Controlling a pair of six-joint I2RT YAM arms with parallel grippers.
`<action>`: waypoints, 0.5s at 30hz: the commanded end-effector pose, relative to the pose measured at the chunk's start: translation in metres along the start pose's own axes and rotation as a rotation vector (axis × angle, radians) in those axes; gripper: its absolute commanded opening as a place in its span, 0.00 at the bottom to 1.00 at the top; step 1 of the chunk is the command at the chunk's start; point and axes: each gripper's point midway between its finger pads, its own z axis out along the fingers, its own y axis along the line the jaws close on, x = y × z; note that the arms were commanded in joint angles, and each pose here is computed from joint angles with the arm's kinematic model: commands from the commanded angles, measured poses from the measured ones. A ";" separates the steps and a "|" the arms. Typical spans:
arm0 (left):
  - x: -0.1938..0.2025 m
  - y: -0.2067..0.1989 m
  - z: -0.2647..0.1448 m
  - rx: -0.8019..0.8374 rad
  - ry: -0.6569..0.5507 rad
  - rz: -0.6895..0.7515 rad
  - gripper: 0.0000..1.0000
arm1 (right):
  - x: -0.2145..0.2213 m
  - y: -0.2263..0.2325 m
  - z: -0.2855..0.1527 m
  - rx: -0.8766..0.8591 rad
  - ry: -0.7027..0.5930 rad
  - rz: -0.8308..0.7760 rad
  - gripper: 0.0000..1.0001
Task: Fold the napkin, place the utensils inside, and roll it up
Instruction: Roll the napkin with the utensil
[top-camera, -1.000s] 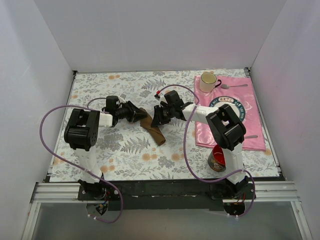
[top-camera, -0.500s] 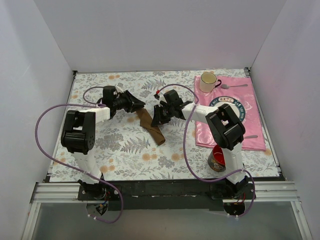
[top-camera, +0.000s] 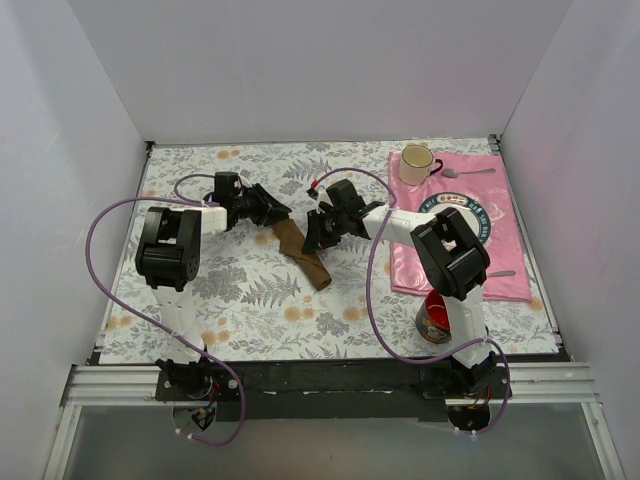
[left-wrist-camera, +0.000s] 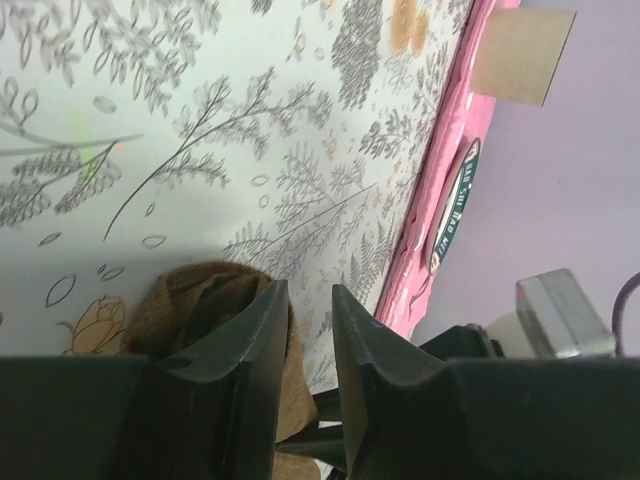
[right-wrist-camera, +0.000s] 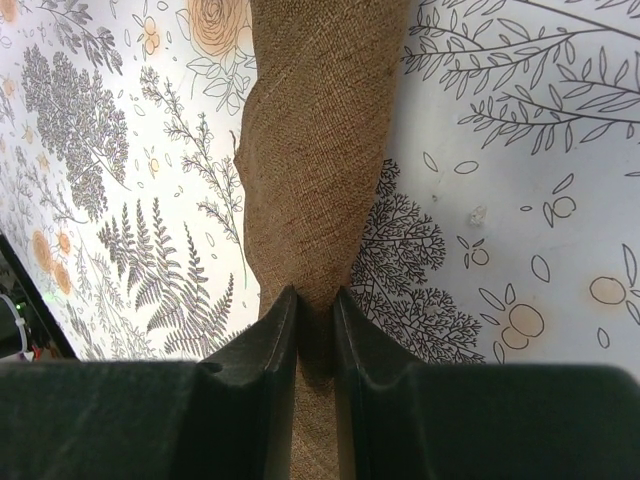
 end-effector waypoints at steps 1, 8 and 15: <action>-0.015 -0.036 -0.014 0.008 -0.046 0.086 0.26 | 0.016 -0.014 0.010 0.052 0.054 -0.011 0.16; 0.026 -0.083 -0.033 0.082 0.017 0.126 0.31 | 0.010 -0.010 0.007 0.061 0.047 -0.026 0.17; 0.071 -0.027 -0.020 0.048 0.111 0.032 0.31 | 0.009 -0.008 0.007 0.066 0.048 -0.026 0.19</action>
